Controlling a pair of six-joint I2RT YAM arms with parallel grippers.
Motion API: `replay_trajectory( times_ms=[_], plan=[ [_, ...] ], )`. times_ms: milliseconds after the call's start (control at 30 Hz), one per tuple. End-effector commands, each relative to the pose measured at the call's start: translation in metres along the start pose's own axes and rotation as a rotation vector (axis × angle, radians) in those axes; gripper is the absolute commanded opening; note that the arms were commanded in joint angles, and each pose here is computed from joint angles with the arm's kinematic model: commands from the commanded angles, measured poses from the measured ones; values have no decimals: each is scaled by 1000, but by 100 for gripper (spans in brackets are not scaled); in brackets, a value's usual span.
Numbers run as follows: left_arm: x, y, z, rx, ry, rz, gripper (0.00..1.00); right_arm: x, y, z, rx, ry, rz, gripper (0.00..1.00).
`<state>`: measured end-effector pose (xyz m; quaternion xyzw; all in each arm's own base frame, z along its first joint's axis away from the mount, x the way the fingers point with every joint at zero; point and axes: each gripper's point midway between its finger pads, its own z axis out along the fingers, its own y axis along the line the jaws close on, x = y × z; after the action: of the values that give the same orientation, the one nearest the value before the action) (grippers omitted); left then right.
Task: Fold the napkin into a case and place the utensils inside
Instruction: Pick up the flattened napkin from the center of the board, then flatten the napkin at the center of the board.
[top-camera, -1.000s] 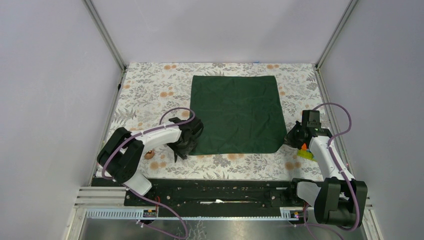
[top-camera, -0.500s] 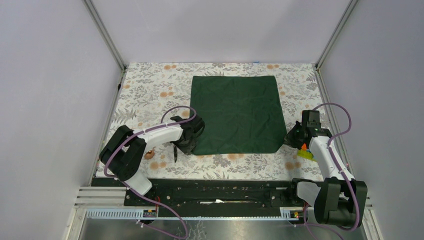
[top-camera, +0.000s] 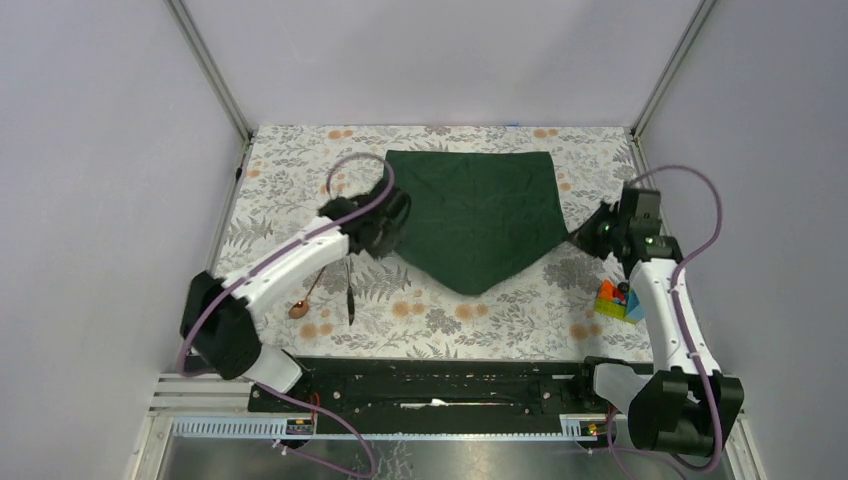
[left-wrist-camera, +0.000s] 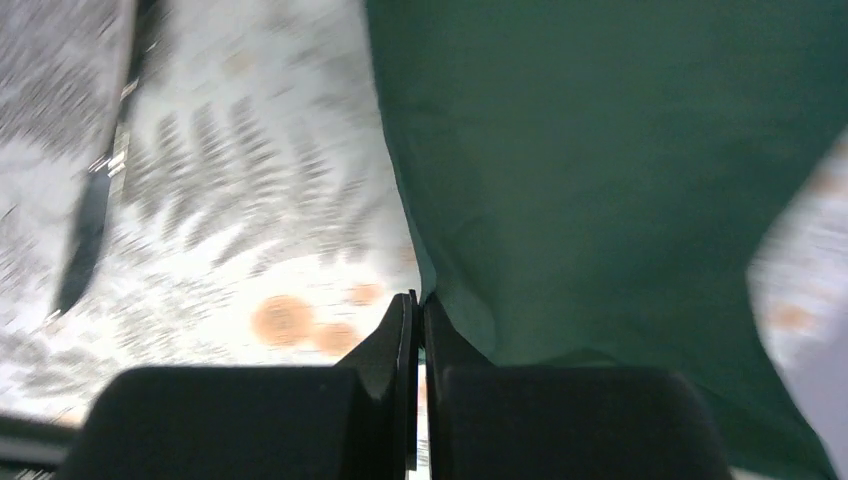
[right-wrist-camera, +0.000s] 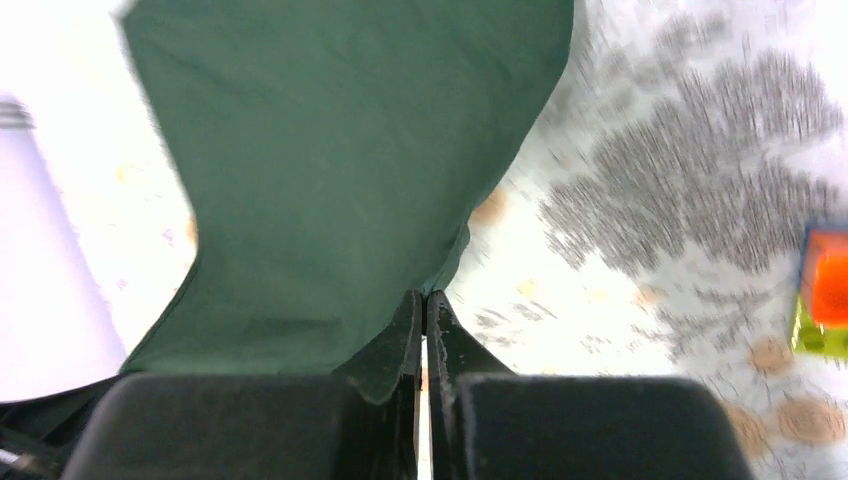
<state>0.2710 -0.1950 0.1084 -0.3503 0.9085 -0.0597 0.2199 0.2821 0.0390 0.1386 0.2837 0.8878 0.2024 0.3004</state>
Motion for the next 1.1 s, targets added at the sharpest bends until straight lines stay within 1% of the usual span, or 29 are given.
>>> replay_trajectory(
  times_ms=[0, 133, 233, 267, 333, 400, 467, 533, 600, 700, 800, 900, 967, 1000, 1067],
  plan=[
    [-89, -73, -127, 399, -252, 53, 0, -67, 75, -68, -175, -209, -74, 0],
    [-123, -107, -246, 744, -359, 108, 0, -89, 118, -146, -306, -373, -145, 0],
    [-131, -111, -333, 1026, -414, 135, 0, -95, 143, -213, -399, -507, -181, 0],
    [-131, -106, -355, 1102, -429, 135, 0, -95, 149, -233, -421, -547, -192, 0],
    [-133, -95, -393, 1231, -466, 116, 0, -96, 155, -267, -440, -614, -209, 0],
    [-137, -82, -413, 1291, -496, 88, 0, -97, 161, -294, -460, -675, -218, 0],
    [-140, -76, -420, 1304, -517, 68, 0, -100, 164, -309, -470, -717, -216, 0],
    [-143, -79, -417, 1291, -532, 69, 0, -106, 166, -314, -472, -746, -209, 0],
    [-148, -86, -404, 1244, -545, 59, 0, -117, 167, -309, -458, -767, -194, 0],
    [-162, -95, -373, 1117, -590, 31, 0, -140, 169, -284, -420, -757, -171, 0],
    [-179, -107, -333, 948, -657, 29, 0, -168, 166, -229, -352, -701, -133, 0],
    [-200, -122, -277, 807, -679, 30, 0, -191, 162, -172, -298, -645, -110, 0],
    [-217, -130, -231, 740, -649, 15, 0, -206, 162, -133, -277, -602, -103, 0],
    [-223, -136, -197, 693, -607, 14, 0, -213, 160, -111, -259, -576, -99, 0],
    [-237, -141, -152, 645, -564, 0, 0, -226, 159, -71, -248, -547, -103, 0]
  ],
)
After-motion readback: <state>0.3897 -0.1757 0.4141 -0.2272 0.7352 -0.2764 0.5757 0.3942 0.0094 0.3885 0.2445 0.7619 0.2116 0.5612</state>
